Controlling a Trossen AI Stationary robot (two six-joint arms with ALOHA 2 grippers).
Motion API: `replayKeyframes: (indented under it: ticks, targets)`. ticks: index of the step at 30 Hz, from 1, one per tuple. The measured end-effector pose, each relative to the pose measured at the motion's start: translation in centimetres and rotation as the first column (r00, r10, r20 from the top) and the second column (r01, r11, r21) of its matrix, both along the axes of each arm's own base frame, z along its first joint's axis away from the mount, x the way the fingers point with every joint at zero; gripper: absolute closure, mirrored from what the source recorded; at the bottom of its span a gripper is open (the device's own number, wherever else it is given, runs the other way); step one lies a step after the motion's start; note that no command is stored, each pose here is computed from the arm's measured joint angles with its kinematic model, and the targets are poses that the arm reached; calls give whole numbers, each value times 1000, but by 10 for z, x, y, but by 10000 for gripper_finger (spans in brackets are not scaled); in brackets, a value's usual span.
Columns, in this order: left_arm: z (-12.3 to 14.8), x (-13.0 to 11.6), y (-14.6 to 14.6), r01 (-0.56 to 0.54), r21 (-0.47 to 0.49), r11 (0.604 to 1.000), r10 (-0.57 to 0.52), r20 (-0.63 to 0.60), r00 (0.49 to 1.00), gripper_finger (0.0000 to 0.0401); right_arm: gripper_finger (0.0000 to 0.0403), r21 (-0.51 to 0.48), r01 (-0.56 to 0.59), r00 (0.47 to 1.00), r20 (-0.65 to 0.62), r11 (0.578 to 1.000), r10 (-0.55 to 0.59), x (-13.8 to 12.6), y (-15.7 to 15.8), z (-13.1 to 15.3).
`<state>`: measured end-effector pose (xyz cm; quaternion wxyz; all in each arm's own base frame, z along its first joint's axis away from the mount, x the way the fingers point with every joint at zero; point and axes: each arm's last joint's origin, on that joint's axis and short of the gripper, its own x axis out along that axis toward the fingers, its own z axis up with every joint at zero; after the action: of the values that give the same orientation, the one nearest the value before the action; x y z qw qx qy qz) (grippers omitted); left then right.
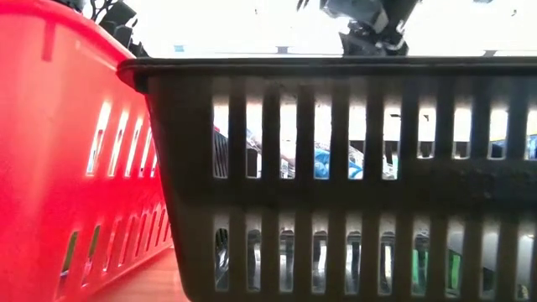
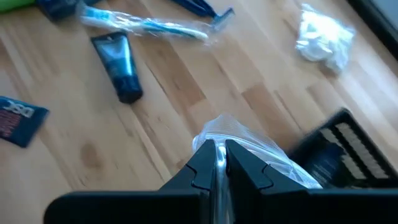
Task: Pick & Place Travel size toiletries
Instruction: Put the bottom cotton pack into the green bin
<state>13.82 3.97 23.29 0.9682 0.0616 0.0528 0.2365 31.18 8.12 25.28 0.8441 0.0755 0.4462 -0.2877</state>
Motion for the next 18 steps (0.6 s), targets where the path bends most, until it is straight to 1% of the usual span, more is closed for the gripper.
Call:
replayKeyframes:
  ticks: [5, 8, 12, 18]
  targets:
    - [1, 0, 0, 0, 4, 1000, 0, 4, 1000, 371, 384, -18, 36, 999, 10, 999, -36, -13, 14, 3]
    - [1, 0, 0, 0, 7, 1000, 0, 5, 1000, 371, 384, -12, 59, 998, 18, 998, -59, -17, 16, 5]
    - [1, 0, 0, 3, 45, 999, -2, -14, 1000, 371, 384, 1, 82, 996, 18, 997, -82, -24, 19, 9]
    - [2, 0, 0, -1, 81, 997, 3, -22, 1000, 371, 384, 23, 77, 997, 19, 997, -77, -33, 25, 15]
